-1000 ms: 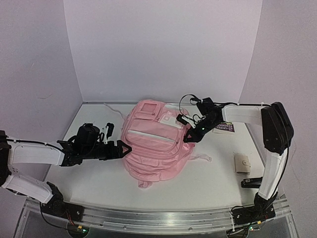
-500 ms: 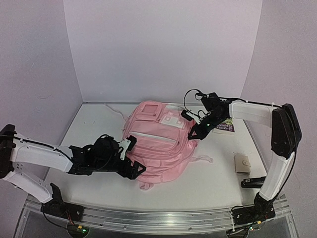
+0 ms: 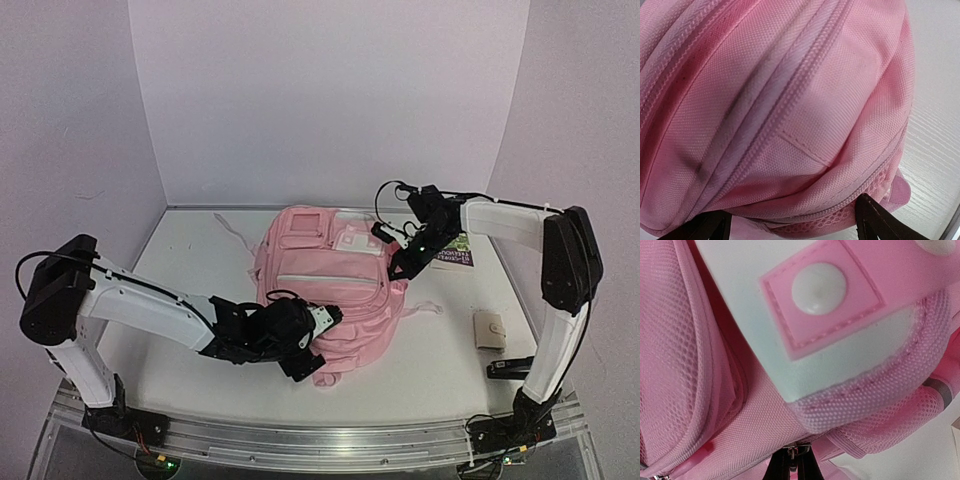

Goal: Pack the student bag
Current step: Unzip the student bag at the center of the board.

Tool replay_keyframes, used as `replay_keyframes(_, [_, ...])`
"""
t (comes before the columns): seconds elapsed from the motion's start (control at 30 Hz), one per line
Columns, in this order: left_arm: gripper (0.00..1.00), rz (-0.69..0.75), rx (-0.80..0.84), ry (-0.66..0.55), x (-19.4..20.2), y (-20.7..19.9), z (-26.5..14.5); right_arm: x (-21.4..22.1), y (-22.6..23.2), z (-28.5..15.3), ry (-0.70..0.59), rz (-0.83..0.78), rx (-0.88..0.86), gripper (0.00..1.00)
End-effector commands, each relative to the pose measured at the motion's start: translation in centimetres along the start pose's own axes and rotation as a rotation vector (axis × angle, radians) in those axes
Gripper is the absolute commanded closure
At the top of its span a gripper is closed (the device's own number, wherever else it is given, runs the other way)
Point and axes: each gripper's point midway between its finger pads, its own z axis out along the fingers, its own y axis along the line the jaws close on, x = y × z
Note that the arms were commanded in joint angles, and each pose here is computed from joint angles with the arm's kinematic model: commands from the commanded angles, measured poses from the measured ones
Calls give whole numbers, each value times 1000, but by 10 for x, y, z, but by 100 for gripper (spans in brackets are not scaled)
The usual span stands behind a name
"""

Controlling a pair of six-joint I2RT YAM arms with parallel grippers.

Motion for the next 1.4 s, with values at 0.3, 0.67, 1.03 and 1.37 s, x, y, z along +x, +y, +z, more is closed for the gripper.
replay_keyframes(0.3, [15, -118, -194, -292, -30, 74, -110, -55, 35, 20, -60, 18, -154, 100])
replay_keyframes(0.67, [15, 92, -91, -104, -19, 37, -74, -67, 27, 25, -69, 58, -132, 100])
replay_keyframes(1.03, [31, 178, -214, -112, -58, 31, -17, -44, 48, 19, -5, 27, -143, 100])
replay_keyframes(1.37, [85, 55, -297, -92, -54, 46, -5, -20, 55, -4, 91, -28, -119, 100])
